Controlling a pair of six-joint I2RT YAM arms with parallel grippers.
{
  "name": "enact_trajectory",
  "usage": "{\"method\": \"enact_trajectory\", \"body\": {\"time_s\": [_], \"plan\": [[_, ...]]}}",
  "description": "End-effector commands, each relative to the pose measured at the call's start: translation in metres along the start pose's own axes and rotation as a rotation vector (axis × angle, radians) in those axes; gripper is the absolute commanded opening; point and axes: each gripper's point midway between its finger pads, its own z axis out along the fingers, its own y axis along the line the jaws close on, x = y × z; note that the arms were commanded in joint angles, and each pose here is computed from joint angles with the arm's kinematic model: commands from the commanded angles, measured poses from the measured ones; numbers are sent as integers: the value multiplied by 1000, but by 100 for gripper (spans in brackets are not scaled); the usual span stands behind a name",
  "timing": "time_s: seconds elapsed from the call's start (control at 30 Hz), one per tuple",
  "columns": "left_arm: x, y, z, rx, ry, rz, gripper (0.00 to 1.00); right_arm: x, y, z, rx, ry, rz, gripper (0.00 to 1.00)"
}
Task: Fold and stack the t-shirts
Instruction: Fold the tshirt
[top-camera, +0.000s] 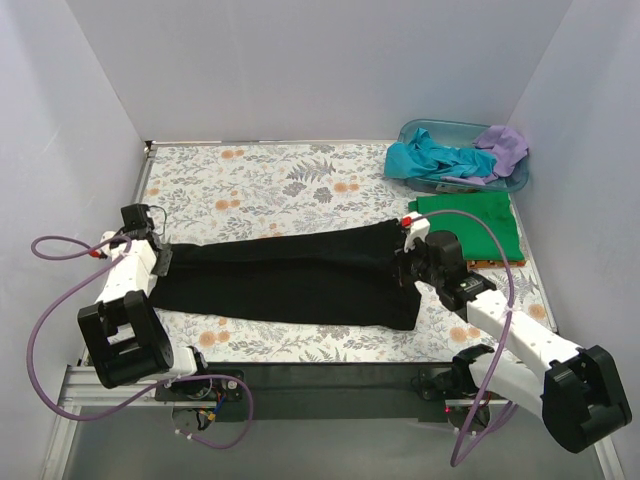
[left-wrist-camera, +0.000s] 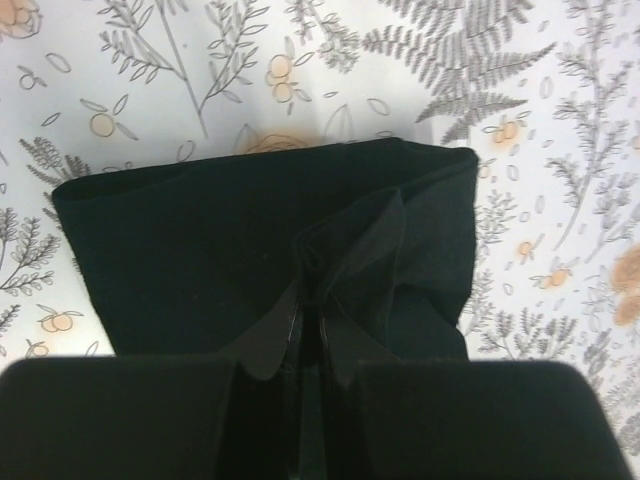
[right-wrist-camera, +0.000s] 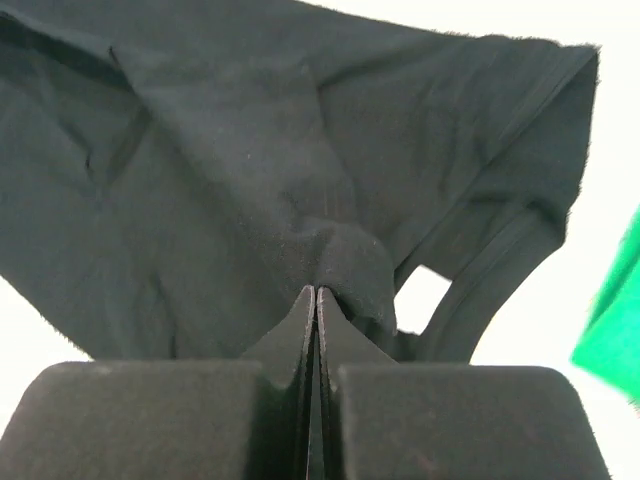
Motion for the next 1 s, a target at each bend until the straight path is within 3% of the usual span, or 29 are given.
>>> {"method": "enact_trajectory", "body": {"time_s": [0.0, 0.27, 0.3, 0.37, 0.4, 0.5, 0.53, 0.57, 0.6, 0.8, 0.9, 0.97], "plan": [[-1, 10, 1, -25, -8, -14, 0, 23, 16, -5, -54, 45, 68, 1], [1, 29, 3, -103, -10, -49, 0, 71, 24, -13, -70, 149, 122, 1], [4, 35, 4, -118, -2, -48, 13, 74, 27, -14, -86, 157, 131, 1], [6, 42, 5, -137, 2, -67, 20, 82, 29, -16, -94, 174, 141, 4], [6, 45, 6, -147, 5, -74, 33, 85, 31, -18, -104, 184, 144, 17], [-2, 50, -2, -166, -7, -112, 69, 87, 39, -26, -135, 207, 159, 40], [-9, 48, -10, -165, -12, -120, 89, 86, 42, -29, -149, 205, 159, 66], [-13, 45, -15, -159, -16, -131, 96, 85, 44, -32, -154, 208, 165, 83], [-18, 42, -22, -147, -25, -134, 96, 77, 46, -36, -164, 179, 162, 98], [-41, -7, -65, 80, -32, -95, 98, 24, 55, -55, -175, 39, 169, 98], [-22, -46, -80, 295, 91, -54, 98, 7, 58, -56, -176, 13, 205, 98], [-2, -53, -79, 349, 154, -21, 98, 2, 60, -51, -183, 13, 221, 98]]}}
